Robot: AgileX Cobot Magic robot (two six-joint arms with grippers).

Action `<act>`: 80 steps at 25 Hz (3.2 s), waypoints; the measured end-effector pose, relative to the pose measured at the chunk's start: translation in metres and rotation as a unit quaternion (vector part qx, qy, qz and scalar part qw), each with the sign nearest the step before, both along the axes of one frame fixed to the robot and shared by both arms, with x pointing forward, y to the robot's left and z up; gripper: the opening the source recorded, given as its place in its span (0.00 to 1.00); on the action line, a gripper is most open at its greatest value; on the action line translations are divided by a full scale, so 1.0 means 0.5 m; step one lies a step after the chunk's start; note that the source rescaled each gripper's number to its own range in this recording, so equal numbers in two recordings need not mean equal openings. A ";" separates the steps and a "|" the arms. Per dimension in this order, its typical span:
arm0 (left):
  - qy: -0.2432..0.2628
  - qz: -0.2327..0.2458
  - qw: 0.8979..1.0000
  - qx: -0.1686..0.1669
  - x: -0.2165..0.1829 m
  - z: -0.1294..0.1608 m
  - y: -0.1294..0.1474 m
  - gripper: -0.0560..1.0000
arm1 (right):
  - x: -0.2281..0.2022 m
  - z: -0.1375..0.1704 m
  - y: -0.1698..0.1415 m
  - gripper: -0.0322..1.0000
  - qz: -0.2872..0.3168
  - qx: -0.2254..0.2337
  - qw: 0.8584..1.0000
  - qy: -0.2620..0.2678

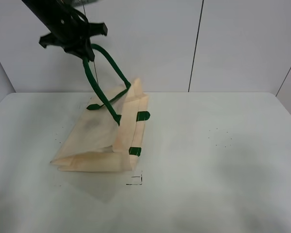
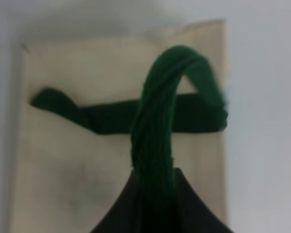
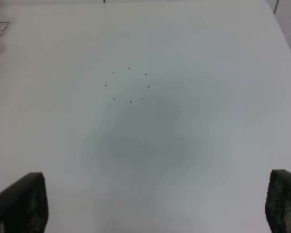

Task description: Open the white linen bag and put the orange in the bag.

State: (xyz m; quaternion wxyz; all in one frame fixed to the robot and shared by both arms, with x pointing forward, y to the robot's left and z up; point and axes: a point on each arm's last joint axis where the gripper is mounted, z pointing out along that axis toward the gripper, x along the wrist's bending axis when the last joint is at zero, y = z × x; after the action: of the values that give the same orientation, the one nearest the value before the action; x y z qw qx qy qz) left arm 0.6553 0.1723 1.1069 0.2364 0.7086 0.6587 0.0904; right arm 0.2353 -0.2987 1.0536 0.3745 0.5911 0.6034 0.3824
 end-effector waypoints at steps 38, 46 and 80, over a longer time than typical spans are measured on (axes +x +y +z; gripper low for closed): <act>0.108 0.070 0.985 0.119 0.083 -0.203 0.183 0.94 | 0.000 0.000 0.001 0.99 0.002 0.003 1.000 0.000; 0.129 0.116 0.977 0.120 0.080 -0.203 0.281 0.93 | 0.000 0.000 0.001 0.99 0.002 0.003 1.000 0.000; 0.106 0.090 0.983 0.117 -0.635 -0.141 0.271 0.92 | 0.000 0.000 0.001 0.99 0.002 0.004 1.000 0.000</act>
State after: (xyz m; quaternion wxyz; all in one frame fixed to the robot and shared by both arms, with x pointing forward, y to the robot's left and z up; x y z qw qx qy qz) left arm 0.3379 0.3080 1.0363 0.0716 0.6744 0.7263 0.1116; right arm 0.2353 -0.2980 1.0536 0.3713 0.5910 0.6035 0.3855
